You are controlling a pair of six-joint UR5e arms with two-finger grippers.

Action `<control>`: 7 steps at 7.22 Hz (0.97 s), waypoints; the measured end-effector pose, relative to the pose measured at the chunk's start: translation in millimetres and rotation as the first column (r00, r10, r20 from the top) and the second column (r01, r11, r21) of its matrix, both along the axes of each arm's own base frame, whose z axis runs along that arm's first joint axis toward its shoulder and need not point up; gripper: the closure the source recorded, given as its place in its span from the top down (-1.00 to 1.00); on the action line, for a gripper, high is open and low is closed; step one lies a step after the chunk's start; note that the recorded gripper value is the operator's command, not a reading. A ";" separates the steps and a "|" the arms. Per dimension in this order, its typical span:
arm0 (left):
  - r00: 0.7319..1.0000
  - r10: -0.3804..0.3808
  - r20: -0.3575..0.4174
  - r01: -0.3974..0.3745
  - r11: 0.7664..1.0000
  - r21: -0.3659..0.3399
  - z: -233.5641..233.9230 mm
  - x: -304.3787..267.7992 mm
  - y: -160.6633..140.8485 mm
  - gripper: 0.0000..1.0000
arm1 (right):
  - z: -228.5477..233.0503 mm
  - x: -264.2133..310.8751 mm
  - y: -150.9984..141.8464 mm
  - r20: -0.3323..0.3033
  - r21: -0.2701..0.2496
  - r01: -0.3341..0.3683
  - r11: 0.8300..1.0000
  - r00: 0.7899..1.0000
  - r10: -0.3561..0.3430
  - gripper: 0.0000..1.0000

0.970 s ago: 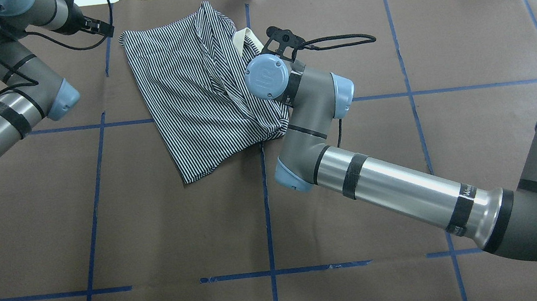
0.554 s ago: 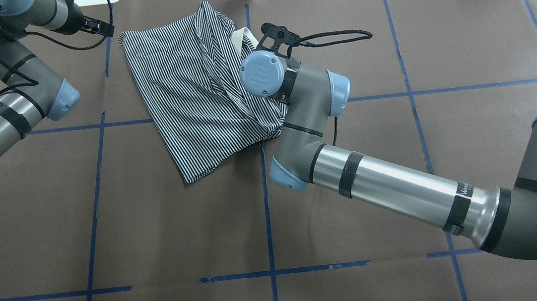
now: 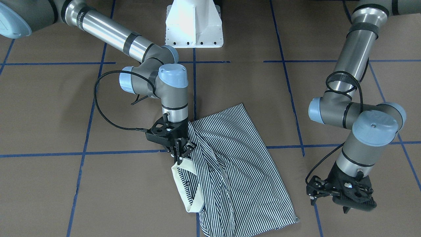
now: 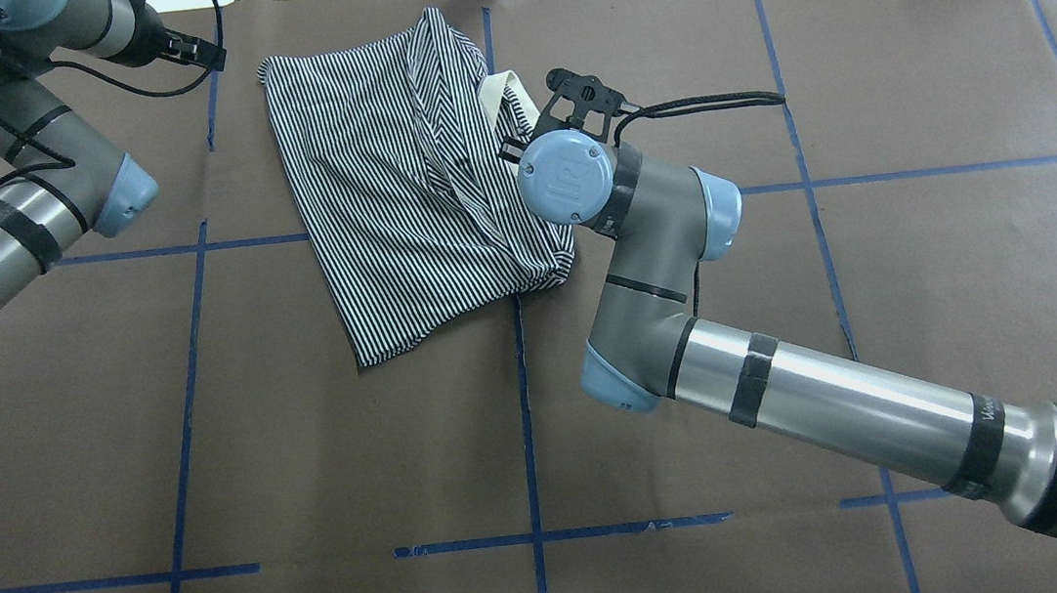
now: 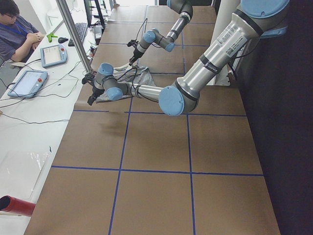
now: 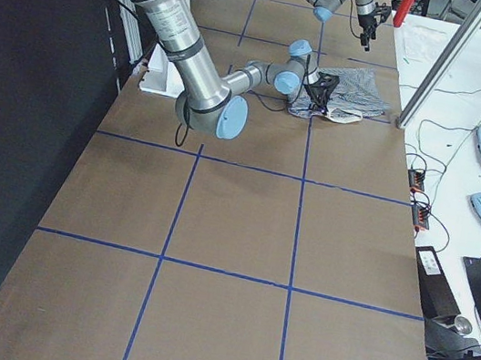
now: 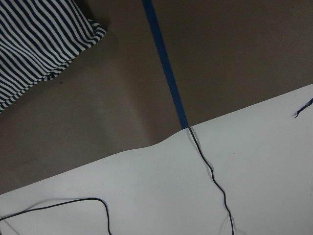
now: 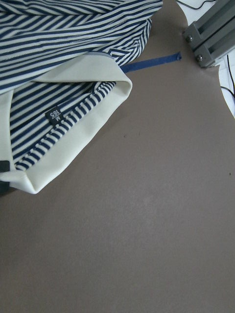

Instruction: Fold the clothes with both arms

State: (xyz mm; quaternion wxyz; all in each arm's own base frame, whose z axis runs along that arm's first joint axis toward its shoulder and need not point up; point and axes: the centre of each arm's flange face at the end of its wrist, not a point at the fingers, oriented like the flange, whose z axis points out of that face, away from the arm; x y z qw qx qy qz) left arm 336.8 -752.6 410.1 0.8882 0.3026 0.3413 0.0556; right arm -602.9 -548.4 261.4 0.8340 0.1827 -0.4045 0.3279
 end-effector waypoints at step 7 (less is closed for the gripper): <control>1.000 -0.003 -0.022 0.004 1.000 0.027 -18.8 -1.7 2.7 1.00 | 59.3 45.0 84.6 -0.052 0.085 0.043 0.995 0.998 -0.038 1.00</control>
